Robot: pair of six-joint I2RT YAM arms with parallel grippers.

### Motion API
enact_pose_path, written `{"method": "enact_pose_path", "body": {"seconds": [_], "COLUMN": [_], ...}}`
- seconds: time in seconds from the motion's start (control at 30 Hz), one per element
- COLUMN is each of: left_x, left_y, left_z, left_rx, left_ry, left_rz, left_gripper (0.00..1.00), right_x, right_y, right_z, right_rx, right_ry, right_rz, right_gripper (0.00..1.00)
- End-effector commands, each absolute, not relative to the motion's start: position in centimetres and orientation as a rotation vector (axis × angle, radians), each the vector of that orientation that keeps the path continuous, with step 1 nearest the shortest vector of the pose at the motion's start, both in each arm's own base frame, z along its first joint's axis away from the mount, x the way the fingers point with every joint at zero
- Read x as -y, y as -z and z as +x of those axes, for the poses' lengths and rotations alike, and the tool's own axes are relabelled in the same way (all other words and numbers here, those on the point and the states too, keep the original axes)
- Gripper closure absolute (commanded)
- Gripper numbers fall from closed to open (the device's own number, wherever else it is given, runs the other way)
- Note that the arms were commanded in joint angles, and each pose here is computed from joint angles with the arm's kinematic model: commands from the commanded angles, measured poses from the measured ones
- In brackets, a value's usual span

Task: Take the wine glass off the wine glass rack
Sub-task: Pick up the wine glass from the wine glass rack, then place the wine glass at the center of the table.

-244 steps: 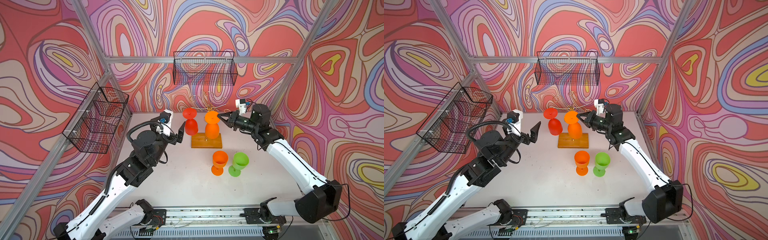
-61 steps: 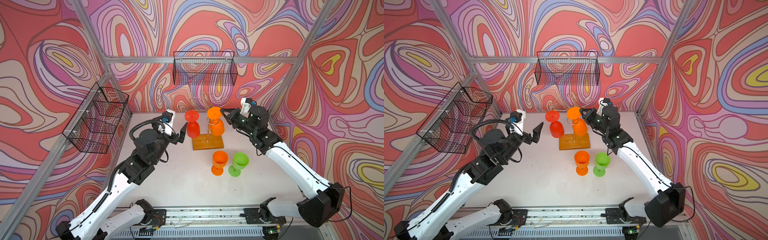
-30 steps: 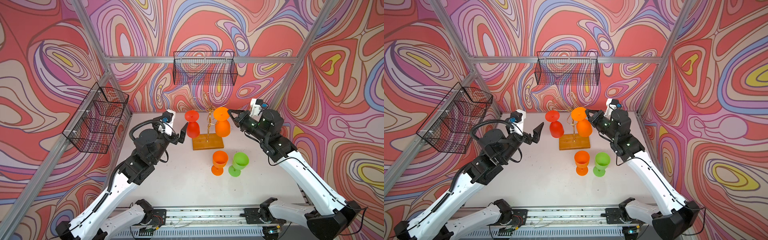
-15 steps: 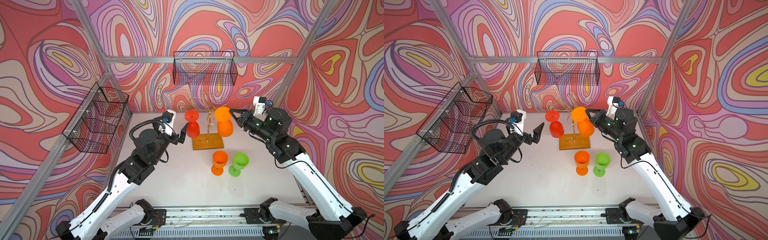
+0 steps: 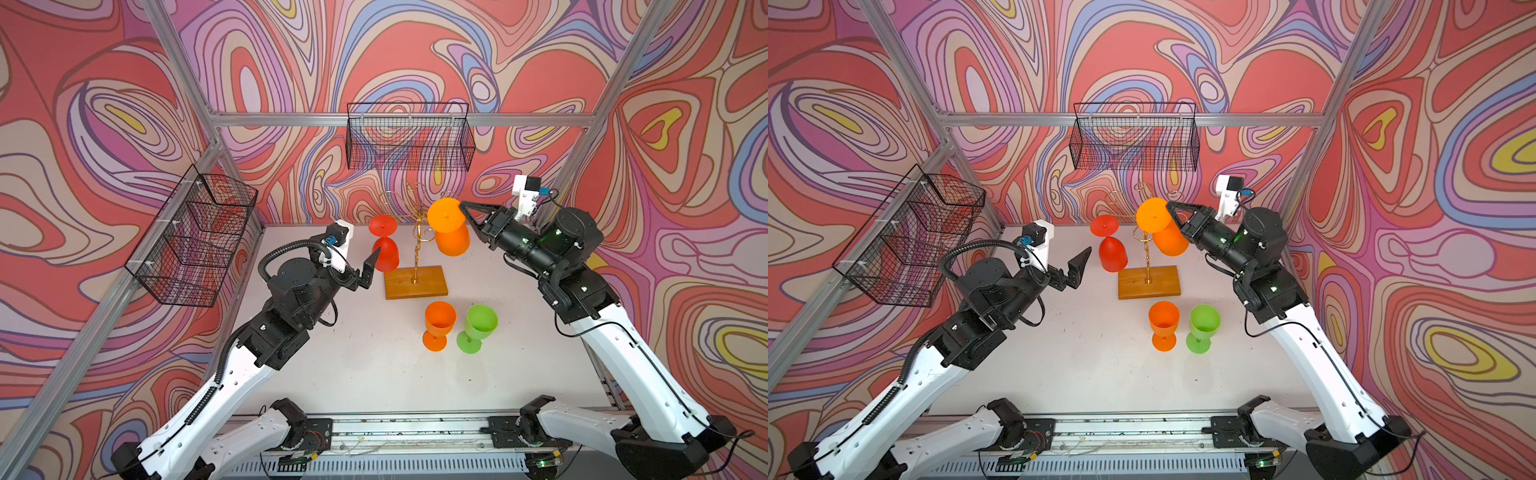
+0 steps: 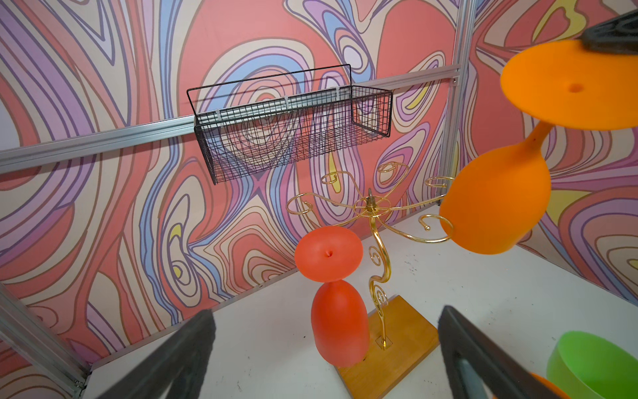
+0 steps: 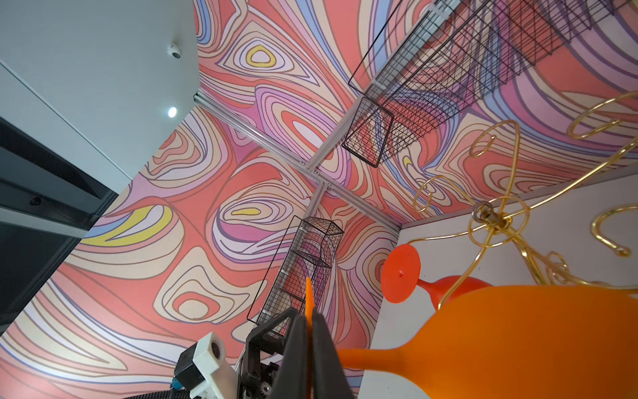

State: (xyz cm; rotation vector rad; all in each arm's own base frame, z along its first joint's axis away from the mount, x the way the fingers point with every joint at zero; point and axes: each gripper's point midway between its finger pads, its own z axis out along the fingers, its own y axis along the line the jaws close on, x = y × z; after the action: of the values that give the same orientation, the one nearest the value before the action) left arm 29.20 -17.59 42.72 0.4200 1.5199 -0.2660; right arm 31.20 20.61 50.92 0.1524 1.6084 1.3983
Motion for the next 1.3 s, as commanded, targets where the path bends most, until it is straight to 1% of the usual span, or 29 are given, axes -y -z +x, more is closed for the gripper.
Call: {"method": "enact_pose_path", "body": {"seconds": [0.0, 0.8, 1.0, 1.27], "left_x": [17.4, 19.0, 20.7, 23.7], "left_y": [-43.1, -43.1, -43.6, -45.8], "left_z": [29.0, 29.1, 29.1, 27.3], "left_rx": [-1.51, -1.509, -1.479, -1.331], "left_ry": [0.288, 0.359, 0.447, 0.66], "left_rz": [0.41, 0.448, 0.484, 0.613], "left_gripper": [0.0, 0.0, 0.0, 0.0], "right_x": [-20.8, -20.9, -20.9, -21.9], "right_y": [-52.9, -55.2, -56.0, -57.7], "right_z": [30.7, 30.2, 29.9, 28.8], "right_rx": [-1.55, -1.455, -1.402, -1.278], "right_ry": [-1.422, -1.462, -1.48, -1.59], "right_rz": [0.104, 0.059, 0.033, -0.085], "right_gripper": [1.0, 1.0, 1.0, 1.0]}}
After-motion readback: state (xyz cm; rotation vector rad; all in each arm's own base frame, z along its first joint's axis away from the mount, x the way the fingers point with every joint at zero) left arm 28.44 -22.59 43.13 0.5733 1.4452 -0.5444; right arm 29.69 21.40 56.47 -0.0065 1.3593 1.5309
